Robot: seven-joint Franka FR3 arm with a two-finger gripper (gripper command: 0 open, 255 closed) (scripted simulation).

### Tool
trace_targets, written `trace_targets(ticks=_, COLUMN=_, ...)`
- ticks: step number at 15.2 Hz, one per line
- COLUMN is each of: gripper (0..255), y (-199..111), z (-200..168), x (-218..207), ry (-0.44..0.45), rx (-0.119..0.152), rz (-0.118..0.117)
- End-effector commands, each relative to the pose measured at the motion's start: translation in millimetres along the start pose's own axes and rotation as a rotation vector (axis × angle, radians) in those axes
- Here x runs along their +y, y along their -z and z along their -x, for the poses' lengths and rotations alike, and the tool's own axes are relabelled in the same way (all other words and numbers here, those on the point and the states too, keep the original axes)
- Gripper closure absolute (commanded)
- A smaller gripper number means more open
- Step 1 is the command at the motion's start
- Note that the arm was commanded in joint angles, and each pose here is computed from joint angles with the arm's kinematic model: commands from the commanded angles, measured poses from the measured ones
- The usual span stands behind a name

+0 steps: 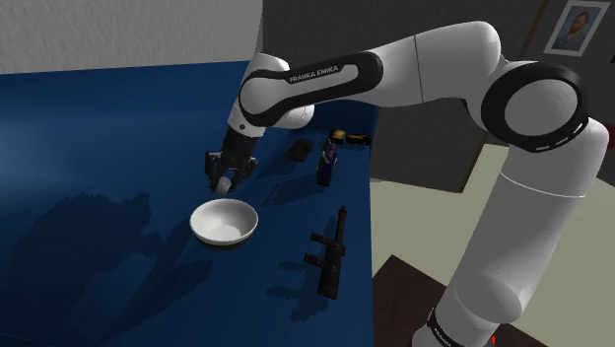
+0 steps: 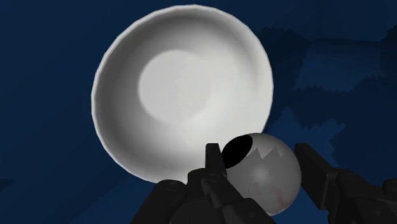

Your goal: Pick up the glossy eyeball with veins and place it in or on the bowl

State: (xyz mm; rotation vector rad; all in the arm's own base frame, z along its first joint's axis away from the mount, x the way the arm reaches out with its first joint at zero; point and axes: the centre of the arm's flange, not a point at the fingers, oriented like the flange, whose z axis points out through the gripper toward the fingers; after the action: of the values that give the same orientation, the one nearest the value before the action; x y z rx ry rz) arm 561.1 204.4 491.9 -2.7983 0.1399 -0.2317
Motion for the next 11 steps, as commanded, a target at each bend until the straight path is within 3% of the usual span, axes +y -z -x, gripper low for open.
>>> trace_targets(ticks=1, gripper=255, y=-10.0, z=-2.0, x=4.0, ry=0.001, rx=0.0, rz=0.0)
trace_targets(ticks=11, gripper=255, y=-59.3, z=5.5, x=21.5, ry=0.001, rx=0.0, rz=0.0)
